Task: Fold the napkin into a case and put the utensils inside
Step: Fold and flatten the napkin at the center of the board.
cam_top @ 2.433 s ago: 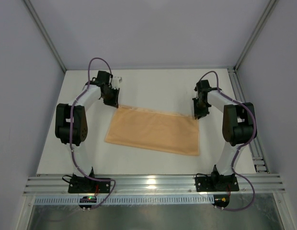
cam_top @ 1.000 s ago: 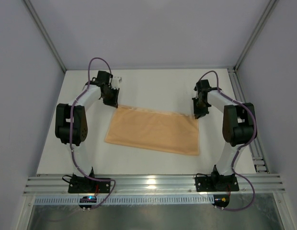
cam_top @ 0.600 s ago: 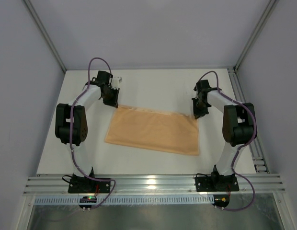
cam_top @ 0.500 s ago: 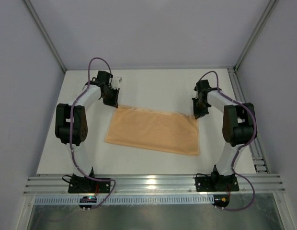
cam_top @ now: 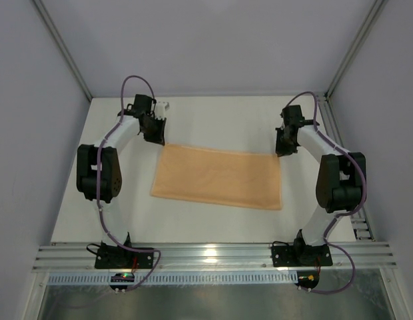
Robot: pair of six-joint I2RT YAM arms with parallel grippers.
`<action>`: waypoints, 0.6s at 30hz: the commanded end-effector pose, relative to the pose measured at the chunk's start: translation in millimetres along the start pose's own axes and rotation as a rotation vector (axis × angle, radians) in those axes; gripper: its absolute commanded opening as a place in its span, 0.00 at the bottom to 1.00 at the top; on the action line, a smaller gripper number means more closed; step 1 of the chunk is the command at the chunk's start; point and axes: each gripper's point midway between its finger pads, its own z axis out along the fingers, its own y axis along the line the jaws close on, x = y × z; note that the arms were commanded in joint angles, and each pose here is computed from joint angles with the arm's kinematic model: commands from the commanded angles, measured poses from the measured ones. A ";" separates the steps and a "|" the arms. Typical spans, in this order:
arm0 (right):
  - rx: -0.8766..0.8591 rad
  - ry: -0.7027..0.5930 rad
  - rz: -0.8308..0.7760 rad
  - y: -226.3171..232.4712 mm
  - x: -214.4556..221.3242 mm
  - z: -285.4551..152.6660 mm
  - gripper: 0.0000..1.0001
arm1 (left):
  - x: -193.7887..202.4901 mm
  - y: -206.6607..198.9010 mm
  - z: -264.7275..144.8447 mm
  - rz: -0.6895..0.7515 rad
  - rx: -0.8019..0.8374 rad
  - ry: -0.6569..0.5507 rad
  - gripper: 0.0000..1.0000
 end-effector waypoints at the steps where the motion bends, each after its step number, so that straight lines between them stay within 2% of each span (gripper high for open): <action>1: -0.007 -0.040 0.037 -4.0 -14.9 0.7 0.03 | -35.2 -11.2 -28.6 0.011 0.034 -0.111 0.00; 7: -0.009 -0.033 0.050 -5.1 -25.6 16.0 0.03 | -48.0 -3.6 -20.6 0.014 0.003 -0.137 0.00; 11: -0.014 -0.038 0.061 -3.6 -35.0 24.4 0.03 | -65.6 2.9 -3.7 -0.038 -0.011 -0.171 0.00; 18: -0.004 -0.008 0.071 -8.5 -33.0 42.4 0.03 | -54.6 20.8 38.1 -0.048 -0.057 -0.116 0.00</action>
